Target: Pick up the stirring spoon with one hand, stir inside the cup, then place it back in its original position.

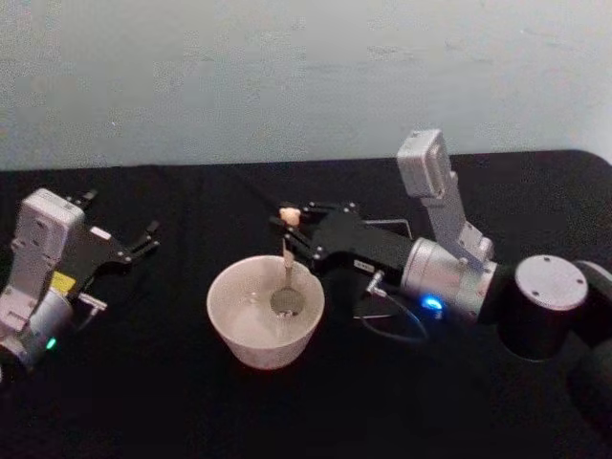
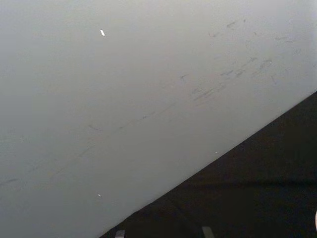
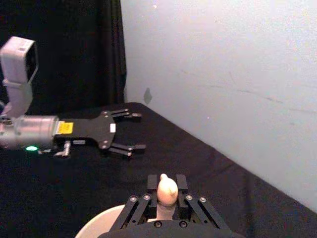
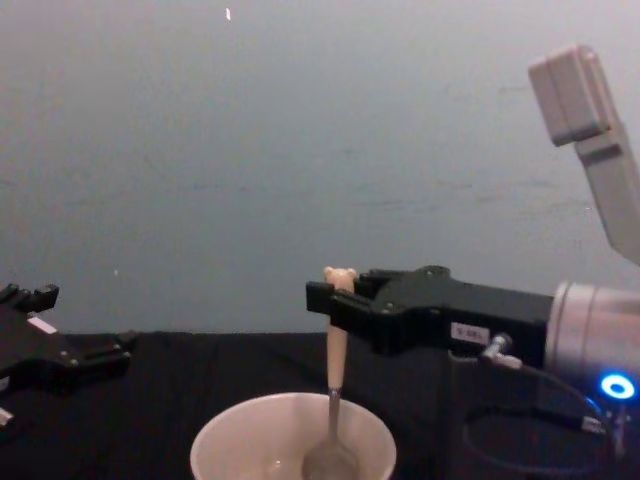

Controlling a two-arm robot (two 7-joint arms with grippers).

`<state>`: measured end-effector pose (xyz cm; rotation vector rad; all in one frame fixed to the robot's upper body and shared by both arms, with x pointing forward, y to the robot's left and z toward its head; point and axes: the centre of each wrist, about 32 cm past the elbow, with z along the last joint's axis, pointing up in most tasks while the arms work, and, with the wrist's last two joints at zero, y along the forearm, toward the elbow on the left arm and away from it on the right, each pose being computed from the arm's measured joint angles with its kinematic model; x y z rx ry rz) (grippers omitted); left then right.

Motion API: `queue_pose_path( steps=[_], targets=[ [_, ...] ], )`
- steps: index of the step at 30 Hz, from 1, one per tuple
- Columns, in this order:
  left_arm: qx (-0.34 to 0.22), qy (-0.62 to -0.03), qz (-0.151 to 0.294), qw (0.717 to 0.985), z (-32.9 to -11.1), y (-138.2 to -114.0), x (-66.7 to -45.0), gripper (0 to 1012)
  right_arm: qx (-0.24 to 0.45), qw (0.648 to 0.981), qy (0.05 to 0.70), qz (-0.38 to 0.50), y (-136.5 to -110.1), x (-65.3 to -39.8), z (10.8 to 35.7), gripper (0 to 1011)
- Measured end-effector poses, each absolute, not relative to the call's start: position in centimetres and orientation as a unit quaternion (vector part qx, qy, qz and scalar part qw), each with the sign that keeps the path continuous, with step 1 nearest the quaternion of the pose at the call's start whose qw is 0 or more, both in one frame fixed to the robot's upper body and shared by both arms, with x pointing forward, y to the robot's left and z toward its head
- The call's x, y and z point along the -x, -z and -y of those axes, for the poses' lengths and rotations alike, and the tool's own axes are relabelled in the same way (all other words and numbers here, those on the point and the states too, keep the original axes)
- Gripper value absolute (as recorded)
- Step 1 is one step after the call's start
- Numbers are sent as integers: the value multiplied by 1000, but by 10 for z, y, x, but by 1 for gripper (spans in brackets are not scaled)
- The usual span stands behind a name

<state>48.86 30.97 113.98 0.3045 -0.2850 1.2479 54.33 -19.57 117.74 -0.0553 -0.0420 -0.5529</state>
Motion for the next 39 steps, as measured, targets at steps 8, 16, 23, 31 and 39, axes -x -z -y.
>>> queue_pose_path(
  steps=[8,16,23,31,39],
  targets=[
    [-141,-580,132,791,-310,-1140,-489,1002,31,970,242,6,-1174,-526,197,217],
    [-142,-580,132,791,-310,-1140,-489,1001,31,975,218,-3,-1170,-520,186,217],
    [-141,-580,132,791,-310,-1140,-489,1001,26,977,211,-8,-1168,-525,173,217],
    [-141,-580,132,791,-310,-1140,-489,1001,21,976,219,-7,-1168,-537,161,217],
    [-141,-580,132,791,-310,-1140,-489,1001,18,969,246,-2,-1171,-553,160,217]
  ],
)
